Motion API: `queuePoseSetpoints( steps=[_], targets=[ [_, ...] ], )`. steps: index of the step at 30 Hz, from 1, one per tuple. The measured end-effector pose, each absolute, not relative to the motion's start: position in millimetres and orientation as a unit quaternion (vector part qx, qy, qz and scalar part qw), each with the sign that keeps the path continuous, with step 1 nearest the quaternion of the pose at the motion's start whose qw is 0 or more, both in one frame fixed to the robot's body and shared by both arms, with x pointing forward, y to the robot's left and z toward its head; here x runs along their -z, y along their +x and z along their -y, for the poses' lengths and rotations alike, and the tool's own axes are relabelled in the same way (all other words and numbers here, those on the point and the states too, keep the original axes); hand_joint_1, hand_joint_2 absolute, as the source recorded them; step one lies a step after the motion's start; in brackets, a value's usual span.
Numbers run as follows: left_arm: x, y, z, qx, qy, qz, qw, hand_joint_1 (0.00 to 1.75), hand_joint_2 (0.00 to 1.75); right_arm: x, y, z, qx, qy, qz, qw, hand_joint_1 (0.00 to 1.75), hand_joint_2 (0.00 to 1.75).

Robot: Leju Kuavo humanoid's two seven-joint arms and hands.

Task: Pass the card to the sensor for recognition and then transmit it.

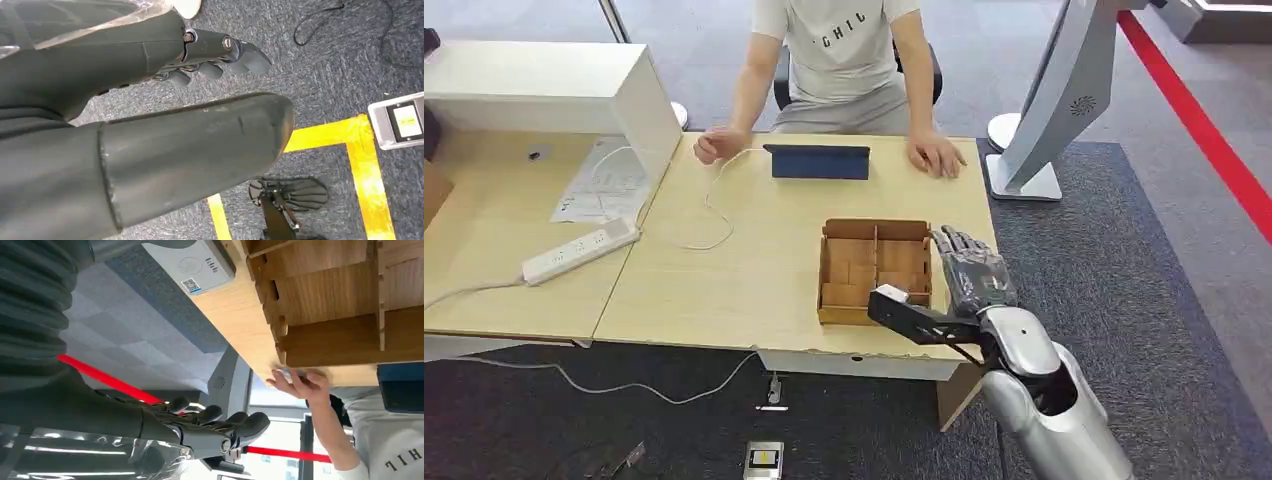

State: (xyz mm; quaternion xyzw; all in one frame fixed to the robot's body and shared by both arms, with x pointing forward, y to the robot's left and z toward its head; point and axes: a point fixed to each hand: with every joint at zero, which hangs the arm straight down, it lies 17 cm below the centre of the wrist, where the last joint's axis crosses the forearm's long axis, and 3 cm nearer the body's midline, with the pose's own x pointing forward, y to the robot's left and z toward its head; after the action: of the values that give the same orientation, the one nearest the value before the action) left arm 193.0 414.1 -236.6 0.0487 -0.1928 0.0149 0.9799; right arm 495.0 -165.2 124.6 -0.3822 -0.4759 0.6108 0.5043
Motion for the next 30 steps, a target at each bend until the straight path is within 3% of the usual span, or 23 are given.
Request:
queuePoseSetpoints(
  steps=[15, 24, 25, 30],
  targets=[
    [218.9, 242.3, -426.4, -0.026, 0.093, 0.258, 0.961, 0.0, 0.0, -134.2, 485.9, 168.8, -0.604, -0.364, 0.491, 0.512, 0.0, 1.75],
    [218.4, 242.0, -427.7, -0.042, 0.097, 0.269, 0.957, 0.0, 0.0, -149.9, 492.6, 169.2, -0.602, -0.373, 0.502, 0.497, 0.0, 1.75],
    [218.8, 240.8, -427.9, -0.043, 0.097, 0.269, 0.957, 0.0, 1.75, -150.7, 492.9, 169.0, -0.601, -0.373, 0.503, 0.496, 0.0, 1.75],
    [217.3, 240.7, -431.3, -0.052, 0.103, 0.282, 0.952, 0.0, 1.75, -152.0, 493.3, 168.8, -0.604, -0.375, 0.504, 0.49, 0.0, 1.75]
  ],
)
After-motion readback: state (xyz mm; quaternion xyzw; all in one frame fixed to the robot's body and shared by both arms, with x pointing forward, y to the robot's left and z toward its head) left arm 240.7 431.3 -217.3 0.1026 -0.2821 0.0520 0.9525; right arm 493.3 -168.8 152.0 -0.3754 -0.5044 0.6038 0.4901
